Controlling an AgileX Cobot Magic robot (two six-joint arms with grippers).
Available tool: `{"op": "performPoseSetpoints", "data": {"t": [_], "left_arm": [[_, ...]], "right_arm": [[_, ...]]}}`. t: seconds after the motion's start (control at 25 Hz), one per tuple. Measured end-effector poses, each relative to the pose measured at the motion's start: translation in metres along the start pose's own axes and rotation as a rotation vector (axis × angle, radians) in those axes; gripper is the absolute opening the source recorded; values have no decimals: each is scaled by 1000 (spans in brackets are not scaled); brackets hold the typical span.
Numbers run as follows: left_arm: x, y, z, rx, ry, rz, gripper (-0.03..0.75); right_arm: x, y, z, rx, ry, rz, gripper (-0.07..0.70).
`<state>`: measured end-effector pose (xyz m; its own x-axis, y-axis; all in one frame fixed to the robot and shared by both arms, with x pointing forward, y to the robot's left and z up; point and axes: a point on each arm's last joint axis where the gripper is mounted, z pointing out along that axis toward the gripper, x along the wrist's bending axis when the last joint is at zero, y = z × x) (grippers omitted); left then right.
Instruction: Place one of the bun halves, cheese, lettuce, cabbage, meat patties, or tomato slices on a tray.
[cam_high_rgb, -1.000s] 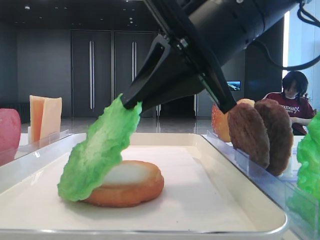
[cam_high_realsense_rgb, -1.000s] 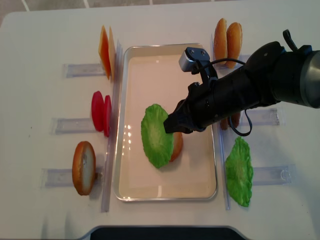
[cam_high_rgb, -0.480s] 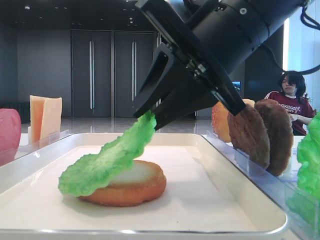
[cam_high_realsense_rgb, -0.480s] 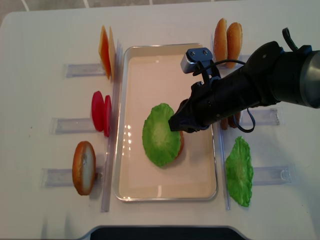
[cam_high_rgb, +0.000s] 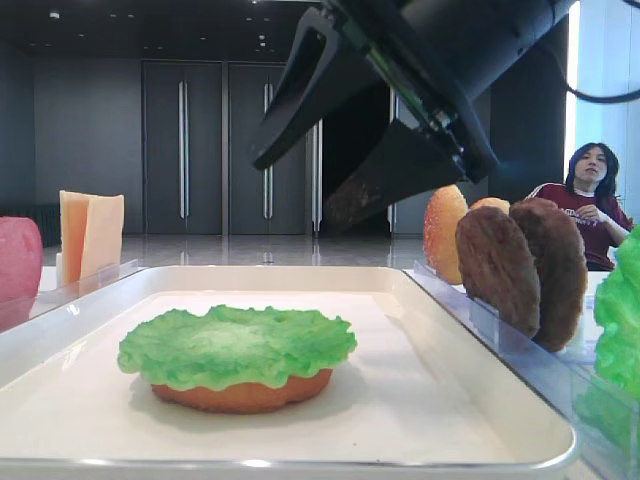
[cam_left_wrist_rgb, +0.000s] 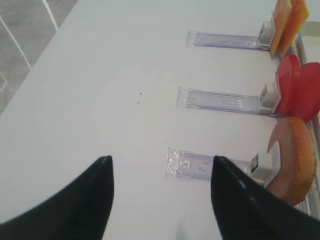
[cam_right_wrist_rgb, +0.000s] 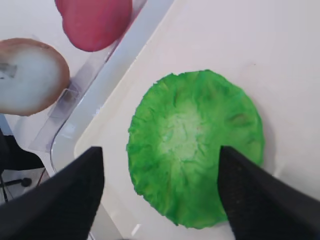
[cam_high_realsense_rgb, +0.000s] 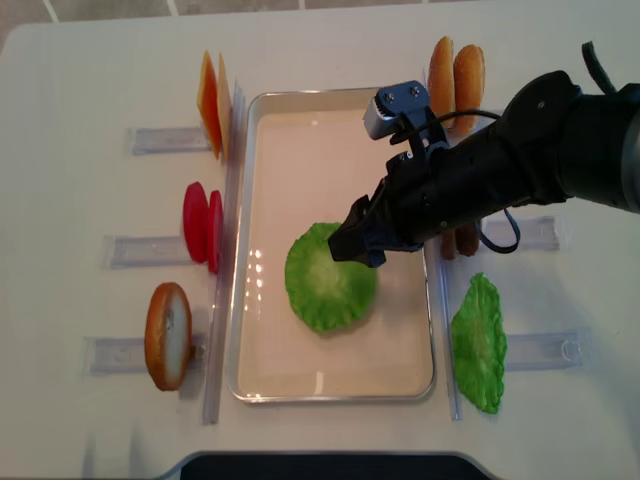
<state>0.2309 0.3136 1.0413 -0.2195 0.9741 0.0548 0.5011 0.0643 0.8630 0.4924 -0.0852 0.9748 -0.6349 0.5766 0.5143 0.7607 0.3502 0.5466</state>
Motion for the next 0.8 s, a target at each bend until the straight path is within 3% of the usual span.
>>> {"op": "performPoseSetpoints", "data": {"t": [0.28, 0.36, 0.64, 0.8], "left_arm": [[0, 0, 0, 0, 0, 0, 468], [0, 0, 0, 0, 0, 0, 468], [0, 0, 0, 0, 0, 0, 468], [0, 0, 0, 0, 0, 0, 468]], "right_arm": [[12, 9, -43, -58, -49, -53, 493], [9, 9, -58, -58, -99, -55, 493], [-7, -2, -119, -23, -324, 32, 493], [-27, -20, -150, 79, -496, 160, 493]]}}
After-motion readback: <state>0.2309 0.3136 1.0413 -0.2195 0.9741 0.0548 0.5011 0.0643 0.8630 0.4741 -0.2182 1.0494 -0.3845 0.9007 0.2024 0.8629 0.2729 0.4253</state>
